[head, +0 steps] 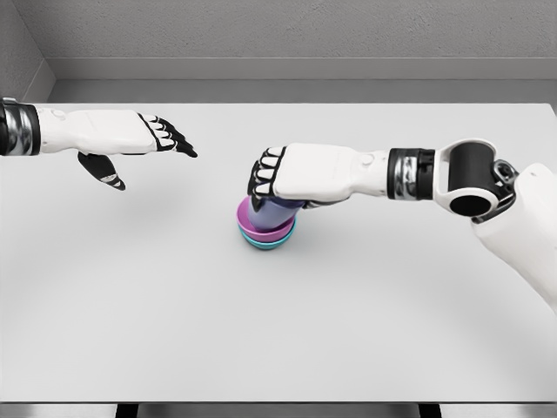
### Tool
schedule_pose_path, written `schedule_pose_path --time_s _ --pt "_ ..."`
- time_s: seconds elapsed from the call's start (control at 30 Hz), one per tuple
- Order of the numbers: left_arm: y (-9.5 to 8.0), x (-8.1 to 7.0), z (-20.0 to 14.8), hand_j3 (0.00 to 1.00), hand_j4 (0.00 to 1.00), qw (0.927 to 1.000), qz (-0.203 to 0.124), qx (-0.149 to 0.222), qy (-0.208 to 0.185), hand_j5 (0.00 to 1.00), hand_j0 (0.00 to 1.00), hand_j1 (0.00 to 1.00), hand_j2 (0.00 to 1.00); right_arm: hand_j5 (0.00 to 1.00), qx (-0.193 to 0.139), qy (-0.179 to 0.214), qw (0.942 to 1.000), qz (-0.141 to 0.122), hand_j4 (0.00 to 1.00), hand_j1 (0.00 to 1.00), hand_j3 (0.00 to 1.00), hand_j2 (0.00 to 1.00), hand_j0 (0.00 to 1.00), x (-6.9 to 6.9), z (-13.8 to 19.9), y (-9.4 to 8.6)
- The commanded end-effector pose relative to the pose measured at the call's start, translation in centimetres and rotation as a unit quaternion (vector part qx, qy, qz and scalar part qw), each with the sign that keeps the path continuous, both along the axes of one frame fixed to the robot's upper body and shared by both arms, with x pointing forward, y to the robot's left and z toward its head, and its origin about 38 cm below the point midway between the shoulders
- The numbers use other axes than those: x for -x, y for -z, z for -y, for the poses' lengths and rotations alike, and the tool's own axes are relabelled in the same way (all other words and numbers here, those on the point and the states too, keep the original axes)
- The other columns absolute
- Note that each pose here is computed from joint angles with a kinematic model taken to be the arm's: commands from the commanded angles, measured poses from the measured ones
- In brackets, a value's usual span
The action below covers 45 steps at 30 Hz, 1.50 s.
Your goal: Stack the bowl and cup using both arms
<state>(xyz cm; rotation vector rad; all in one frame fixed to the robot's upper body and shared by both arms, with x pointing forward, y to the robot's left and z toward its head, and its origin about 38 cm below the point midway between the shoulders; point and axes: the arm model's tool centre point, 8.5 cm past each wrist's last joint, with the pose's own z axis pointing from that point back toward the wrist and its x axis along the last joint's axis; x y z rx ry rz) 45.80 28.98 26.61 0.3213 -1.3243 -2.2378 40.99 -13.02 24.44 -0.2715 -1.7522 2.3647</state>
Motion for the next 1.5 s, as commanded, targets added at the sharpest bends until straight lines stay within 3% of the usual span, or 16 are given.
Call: schedule_pose_path --time_s 0.0,0.77,0.93,1.0,1.1,1.27,1.37,1.4,1.43,1.47 --pt "0.0 0.0 0.0 1.0 1.0 1.0 -0.001 0.002 -0.001 1.0 1.0 1.0 1.0 0.47 0.0 0.005 1.0 -0.004 0.47 0.47 0.47 0.47 0.47 -0.3 0.1 0.2" --pt "0.0 0.0 0.0 1.0 1.0 1.0 -0.002 0.002 -0.001 1.0 1.0 1.0 1.0 0.48 0.009 0.004 0.9999 -0.011 0.48 0.48 0.48 0.48 0.48 -0.3 -0.5 1.3" --pt "0.0 0.0 0.0 1.0 1.0 1.0 -0.001 0.003 -0.002 1.0 1.0 1.0 1.0 0.88 0.009 0.005 0.9999 -0.01 0.88 0.88 0.88 0.88 0.88 -0.3 -0.5 1.3" --pt "0.0 0.0 0.0 1.0 1.0 1.0 -0.001 0.002 -0.001 1.0 1.0 1.0 1.0 0.95 0.01 0.005 0.9999 -0.01 0.95 0.95 0.95 0.95 0.95 -0.3 -0.5 1.3" --pt "0.0 0.0 0.0 1.0 1.0 1.0 -0.001 0.002 -0.002 1.0 1.0 1.0 1.0 0.95 0.009 0.004 0.9999 -0.01 0.95 0.95 0.95 0.95 0.95 -0.3 -0.6 1.3" --pt "0.0 0.0 -0.1 1.0 1.0 1.0 -0.001 0.002 -0.002 1.0 1.0 1.0 1.0 0.99 -0.006 0.021 0.9998 0.003 0.99 0.99 0.99 0.99 0.99 -1.0 0.4 0.0" --pt "0.0 0.0 -0.1 1.0 1.0 1.0 -0.001 0.002 -0.002 1.0 1.0 1.0 1.0 1.0 -0.031 0.049 0.998 0.023 1.0 1.0 1.0 1.0 1.0 -1.9 2.3 -2.3" --pt "0.0 0.0 -0.1 1.0 1.0 1.0 -0.001 0.002 -0.002 1.0 1.0 1.0 1.0 1.0 -0.049 0.068 0.9959 0.033 1.0 1.0 1.0 1.0 1.0 -2.3 3.7 -3.4" --pt "-0.1 0.0 -0.1 1.0 1.0 1.0 0.0 0.002 -0.002 1.0 1.0 1.0 1.0 1.0 -0.086 0.107 0.989 0.056 1.0 1.0 1.0 1.0 1.0 -3.0 6.6 -5.9" --pt "0.0 0.0 -0.1 1.0 1.0 1.0 -0.001 0.002 -0.002 1.0 1.0 1.0 1.0 1.0 -0.119 0.125 0.9833 0.059 1.0 1.0 1.0 1.0 1.0 -3.3 8.4 -7.2"
